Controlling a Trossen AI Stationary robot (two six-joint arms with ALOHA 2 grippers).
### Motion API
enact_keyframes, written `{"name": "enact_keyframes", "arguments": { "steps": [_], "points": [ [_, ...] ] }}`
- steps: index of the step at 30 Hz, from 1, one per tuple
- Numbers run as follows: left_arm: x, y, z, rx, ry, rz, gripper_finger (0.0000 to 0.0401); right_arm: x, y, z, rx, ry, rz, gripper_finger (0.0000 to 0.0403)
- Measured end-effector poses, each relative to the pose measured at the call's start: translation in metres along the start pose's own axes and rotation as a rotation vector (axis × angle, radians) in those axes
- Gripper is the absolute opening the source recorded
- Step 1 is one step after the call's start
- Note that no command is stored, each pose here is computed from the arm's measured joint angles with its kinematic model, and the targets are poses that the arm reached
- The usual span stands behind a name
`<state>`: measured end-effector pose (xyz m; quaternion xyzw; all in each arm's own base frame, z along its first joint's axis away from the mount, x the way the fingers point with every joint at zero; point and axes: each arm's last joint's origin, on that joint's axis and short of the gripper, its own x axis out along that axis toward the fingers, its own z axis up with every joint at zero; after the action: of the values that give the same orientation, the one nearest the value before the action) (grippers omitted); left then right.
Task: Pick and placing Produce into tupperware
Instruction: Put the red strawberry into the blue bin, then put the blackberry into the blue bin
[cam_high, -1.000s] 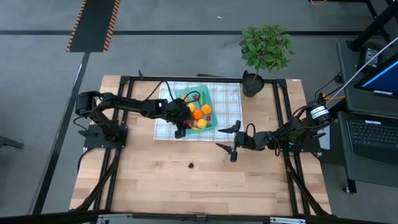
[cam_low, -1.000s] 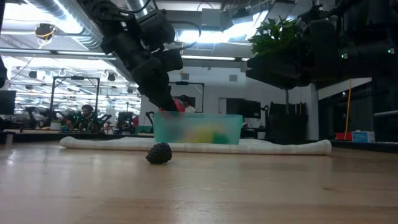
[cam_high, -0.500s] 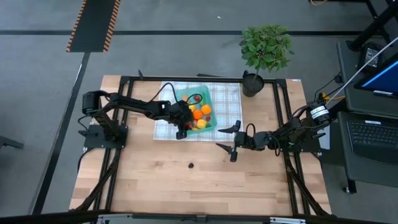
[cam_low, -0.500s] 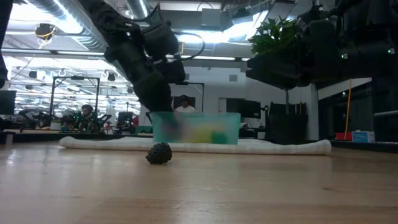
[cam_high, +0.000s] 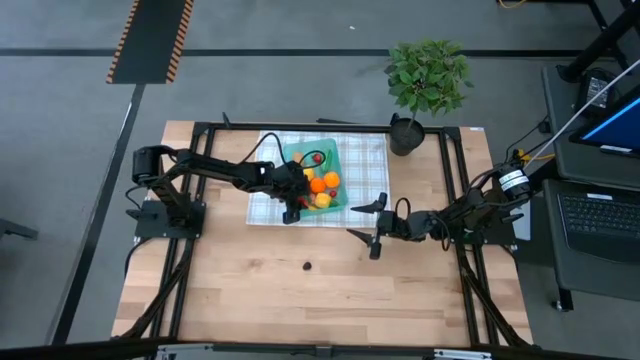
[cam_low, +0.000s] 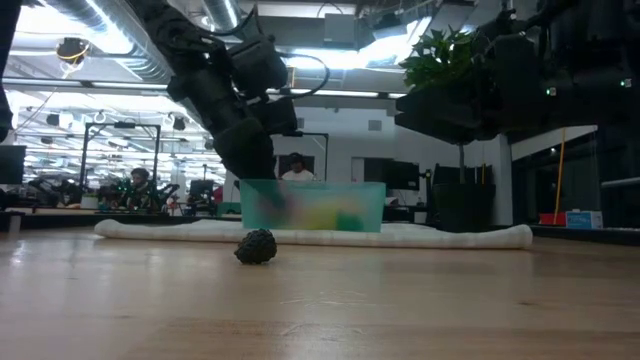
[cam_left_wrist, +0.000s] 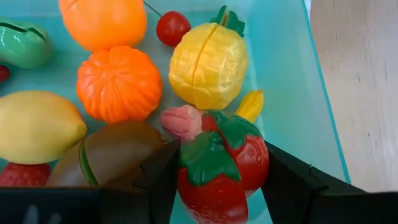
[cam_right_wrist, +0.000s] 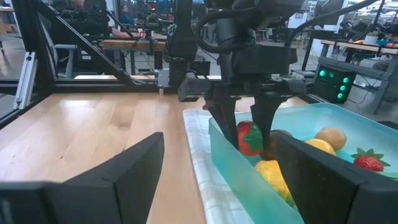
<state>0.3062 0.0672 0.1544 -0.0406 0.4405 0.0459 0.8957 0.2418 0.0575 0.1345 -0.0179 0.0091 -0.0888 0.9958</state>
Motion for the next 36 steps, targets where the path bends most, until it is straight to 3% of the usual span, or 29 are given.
{"name": "enact_keyframes", "arguments": {
  "steps": [9,18,23,29,36],
  "points": [
    [-0.007,0.0,0.007,0.0,-0.016,-0.001,0.0224,0.0,0.0,-0.001,-0.003,0.005,0.0,0.0307],
    [-0.045,-0.015,0.039,0.046,-0.109,-0.029,0.0221,0.0,0.0,-0.001,-0.005,0.011,0.003,0.0307],
    [-0.068,-0.023,0.041,0.097,-0.161,-0.038,0.0224,0.0,0.0,0.0,0.021,0.003,0.015,0.0307],
    [-0.1,-0.039,0.021,0.105,-0.276,-0.06,0.0218,0.0,0.002,-0.001,0.108,0.012,0.065,0.0307],
    [-0.126,-0.066,-0.027,0.13,-0.44,-0.13,0.0223,0.005,0.004,0.003,0.135,-0.005,0.066,0.0307]
  ]
}}
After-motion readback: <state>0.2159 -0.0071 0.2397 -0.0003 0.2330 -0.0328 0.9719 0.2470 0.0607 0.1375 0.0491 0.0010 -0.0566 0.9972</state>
